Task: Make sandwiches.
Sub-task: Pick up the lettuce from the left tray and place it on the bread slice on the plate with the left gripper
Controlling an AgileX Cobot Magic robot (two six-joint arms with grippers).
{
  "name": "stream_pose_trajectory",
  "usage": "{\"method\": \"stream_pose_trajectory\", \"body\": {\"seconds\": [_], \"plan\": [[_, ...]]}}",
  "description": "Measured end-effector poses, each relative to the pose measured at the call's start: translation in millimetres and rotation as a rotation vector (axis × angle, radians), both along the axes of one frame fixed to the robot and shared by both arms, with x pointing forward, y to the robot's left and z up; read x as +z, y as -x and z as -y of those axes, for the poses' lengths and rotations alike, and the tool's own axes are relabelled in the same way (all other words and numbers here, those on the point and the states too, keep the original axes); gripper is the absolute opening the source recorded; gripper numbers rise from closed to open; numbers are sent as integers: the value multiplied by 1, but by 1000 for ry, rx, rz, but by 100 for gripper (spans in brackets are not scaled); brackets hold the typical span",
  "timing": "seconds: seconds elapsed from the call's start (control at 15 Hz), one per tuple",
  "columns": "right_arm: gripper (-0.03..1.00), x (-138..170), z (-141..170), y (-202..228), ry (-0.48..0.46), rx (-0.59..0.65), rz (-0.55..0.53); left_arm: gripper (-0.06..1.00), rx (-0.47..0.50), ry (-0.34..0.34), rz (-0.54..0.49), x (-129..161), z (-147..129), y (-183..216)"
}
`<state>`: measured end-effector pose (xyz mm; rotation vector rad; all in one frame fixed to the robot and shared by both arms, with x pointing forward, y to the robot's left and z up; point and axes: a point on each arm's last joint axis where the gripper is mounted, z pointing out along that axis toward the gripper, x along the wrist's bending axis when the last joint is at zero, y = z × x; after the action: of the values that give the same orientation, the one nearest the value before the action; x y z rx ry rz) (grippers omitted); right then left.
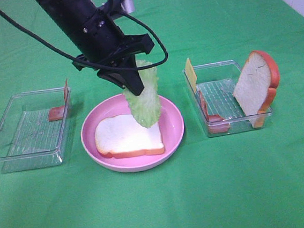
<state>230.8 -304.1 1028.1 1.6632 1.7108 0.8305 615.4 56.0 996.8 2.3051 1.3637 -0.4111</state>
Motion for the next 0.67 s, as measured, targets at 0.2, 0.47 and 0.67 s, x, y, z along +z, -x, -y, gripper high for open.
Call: {"method": "stream_pose_trajectory", "body": {"seconds": [0.2,0.47,0.67], "plan": [[93,0,0,0,0,0,0,0,-10,16,-47,-29,6,-6],[93,0,0,0,0,0,0,0,-24,-22,-87,-60,7,-9],[93,0,0,0,0,0,0,0,-28,-102,-63,-63,1,-11]]}}
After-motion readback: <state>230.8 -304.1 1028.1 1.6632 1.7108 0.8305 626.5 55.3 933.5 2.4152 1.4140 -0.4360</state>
